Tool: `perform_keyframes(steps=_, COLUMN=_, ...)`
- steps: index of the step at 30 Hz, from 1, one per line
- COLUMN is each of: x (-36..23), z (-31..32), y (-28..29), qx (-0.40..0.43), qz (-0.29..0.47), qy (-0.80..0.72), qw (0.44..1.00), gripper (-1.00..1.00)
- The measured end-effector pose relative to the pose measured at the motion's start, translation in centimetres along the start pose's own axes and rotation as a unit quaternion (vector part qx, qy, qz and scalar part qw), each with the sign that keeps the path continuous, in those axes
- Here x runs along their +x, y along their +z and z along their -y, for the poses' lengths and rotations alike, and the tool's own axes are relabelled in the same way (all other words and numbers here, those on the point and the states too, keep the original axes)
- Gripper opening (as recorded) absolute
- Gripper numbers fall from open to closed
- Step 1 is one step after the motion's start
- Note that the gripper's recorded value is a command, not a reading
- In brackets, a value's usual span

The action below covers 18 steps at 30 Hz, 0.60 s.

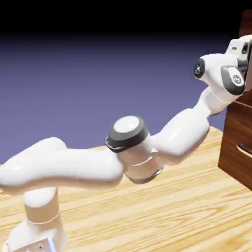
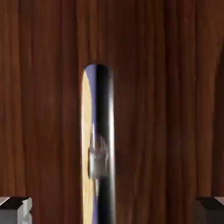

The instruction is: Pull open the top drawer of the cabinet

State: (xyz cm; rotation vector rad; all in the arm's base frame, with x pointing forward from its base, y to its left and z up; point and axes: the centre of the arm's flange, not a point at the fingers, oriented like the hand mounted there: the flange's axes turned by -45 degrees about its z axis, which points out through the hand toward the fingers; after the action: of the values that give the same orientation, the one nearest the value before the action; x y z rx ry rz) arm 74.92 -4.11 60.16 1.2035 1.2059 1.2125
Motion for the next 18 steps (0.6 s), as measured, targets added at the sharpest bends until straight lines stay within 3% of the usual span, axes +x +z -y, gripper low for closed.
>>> perform_keyframes(steps=12, x=-0.1, z=0.0, y=4.3, qx=0.0, qz=0.0, qy=0.0, qw=1.0, gripper=0.0)
perform_keyframes(steps=13, x=0.0, z=0.5, y=4.6, qx=0.003, qz=0.0, qy=0.0, qw=1.0, gripper=-1.0)
perform_keyframes(steps=18, x=0.0, z=0.4, y=4.0, qx=0.003, qz=0.0, qy=0.0, qw=1.0, gripper=-1.0)
